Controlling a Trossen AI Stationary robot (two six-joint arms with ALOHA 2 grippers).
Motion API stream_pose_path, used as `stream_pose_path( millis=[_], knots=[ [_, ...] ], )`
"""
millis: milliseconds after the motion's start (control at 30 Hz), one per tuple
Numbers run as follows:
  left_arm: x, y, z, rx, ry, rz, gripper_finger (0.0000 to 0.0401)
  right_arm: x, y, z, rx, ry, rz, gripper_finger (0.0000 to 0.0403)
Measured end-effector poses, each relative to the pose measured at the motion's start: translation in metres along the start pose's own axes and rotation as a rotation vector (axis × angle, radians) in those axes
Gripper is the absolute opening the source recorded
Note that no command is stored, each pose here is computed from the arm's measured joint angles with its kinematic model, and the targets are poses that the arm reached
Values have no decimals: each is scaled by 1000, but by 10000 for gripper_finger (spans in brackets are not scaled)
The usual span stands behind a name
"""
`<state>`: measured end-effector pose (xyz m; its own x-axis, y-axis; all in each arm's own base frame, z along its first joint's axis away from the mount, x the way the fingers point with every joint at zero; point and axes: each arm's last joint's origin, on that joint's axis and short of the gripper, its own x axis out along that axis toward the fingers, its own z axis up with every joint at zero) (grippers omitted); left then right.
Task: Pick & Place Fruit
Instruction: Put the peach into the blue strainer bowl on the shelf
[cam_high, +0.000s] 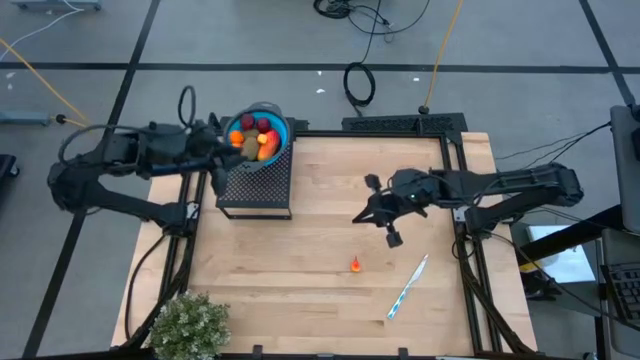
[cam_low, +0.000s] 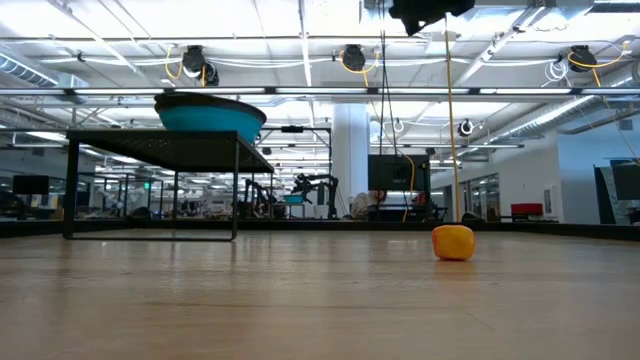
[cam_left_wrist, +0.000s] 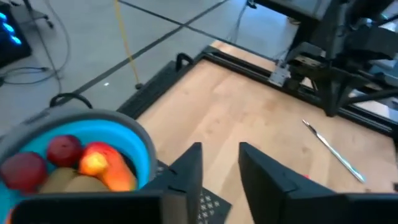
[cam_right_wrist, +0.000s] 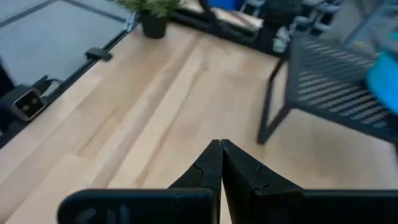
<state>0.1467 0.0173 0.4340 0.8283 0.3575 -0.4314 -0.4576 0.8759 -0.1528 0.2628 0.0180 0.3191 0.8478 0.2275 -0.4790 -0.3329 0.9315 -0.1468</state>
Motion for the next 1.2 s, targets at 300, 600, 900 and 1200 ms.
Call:
stream_pose_path(
  millis=[300,600,900,1200],
  knots=[
    [10,-17,-37,4,-78,-181,5,26,9,-8,-40,51,125,0],
    [21,-24,-75,9,-123,-317,5,55,30,-19,-175,109,283,0],
    [45,-32,-104,52,-158,-492,6,88,41,-41,-214,194,437,0],
    [39,-21,-117,63,-198,-486,3,102,43,-56,-311,251,484,0]
  ],
)
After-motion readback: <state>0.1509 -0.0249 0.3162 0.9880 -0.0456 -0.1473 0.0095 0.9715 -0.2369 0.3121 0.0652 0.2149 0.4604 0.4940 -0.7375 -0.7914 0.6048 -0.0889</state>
